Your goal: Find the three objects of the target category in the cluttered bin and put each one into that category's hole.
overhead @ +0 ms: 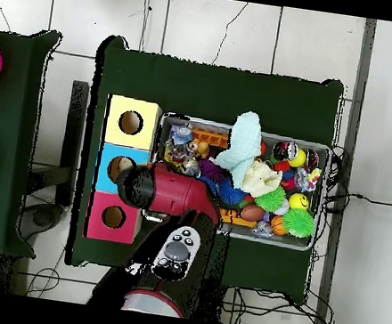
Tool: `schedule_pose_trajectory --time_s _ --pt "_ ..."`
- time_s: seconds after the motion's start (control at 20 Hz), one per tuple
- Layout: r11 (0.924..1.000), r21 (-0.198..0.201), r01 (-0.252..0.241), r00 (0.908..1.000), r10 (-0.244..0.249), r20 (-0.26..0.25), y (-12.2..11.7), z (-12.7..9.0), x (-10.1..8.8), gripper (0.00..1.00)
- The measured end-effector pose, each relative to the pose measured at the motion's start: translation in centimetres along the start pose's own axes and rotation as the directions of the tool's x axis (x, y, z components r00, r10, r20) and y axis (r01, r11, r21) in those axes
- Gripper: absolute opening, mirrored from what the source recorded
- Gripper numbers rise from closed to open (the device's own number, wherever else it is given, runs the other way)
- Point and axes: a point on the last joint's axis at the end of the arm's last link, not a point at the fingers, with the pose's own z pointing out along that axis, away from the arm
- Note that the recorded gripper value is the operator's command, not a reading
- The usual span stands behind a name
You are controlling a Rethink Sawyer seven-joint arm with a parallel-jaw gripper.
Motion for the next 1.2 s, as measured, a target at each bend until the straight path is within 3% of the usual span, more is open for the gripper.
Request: schedule_pose_trajectory --time_s 0.45,0.85,1.2 --pt "0.9978 0.025 -0.062 0.998 0.062 -0.009 -3.9 3.3 -1.5 1.0" --pt "0.996 0.013 -0.089 0.9961 0.089 -0.003 -3.7 3.5 -1.9 1.0" --pt "0.9919 -0.024 -0.125 0.9921 0.125 0.0 -2.1 4.3 -2.1 1.0"
